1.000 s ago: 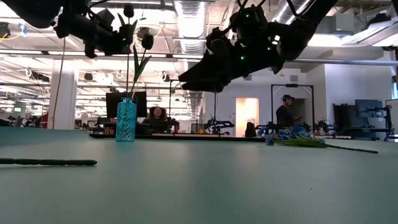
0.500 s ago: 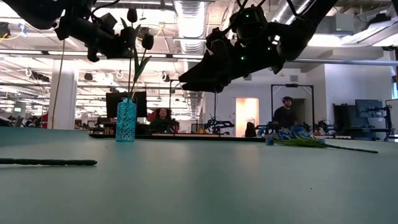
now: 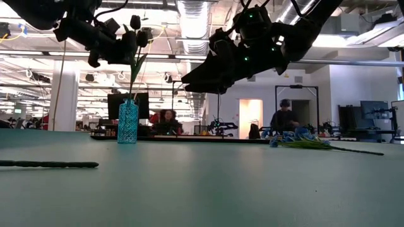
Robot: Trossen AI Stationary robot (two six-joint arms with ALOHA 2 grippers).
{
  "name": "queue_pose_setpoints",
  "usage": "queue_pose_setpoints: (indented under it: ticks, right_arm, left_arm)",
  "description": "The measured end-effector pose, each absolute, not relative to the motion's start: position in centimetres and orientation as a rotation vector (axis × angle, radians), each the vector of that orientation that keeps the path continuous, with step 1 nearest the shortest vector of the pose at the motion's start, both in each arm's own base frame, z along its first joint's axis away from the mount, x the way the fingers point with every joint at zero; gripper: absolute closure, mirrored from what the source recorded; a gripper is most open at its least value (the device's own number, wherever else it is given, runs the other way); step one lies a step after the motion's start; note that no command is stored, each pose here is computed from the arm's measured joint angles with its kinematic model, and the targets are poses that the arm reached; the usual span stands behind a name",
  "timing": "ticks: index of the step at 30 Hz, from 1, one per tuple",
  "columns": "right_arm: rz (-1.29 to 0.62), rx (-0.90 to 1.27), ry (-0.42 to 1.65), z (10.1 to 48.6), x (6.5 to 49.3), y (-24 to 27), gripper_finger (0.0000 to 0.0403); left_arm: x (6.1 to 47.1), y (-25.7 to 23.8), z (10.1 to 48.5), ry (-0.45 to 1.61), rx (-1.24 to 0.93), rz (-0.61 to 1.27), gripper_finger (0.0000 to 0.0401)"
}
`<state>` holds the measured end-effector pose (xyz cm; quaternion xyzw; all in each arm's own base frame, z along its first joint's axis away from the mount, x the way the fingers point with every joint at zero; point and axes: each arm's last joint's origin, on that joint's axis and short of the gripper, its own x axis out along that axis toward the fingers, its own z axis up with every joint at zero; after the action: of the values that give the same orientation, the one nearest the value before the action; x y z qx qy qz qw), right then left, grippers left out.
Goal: Sort flowers into vase by color
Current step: Put the black tulip into the blue vase
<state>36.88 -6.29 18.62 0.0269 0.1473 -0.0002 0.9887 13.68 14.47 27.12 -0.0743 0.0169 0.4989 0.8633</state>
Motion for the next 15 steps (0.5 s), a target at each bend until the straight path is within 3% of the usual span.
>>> queue_pose_setpoints:
  ticks: [15]
  right_arm:
    - [-0.002,0.081,0.302,18.57,36.88,-6.22,0.0085]
  left_arm:
    - [14.0,14.24,27.06,0.054,-0.154,0.91,0.0401]
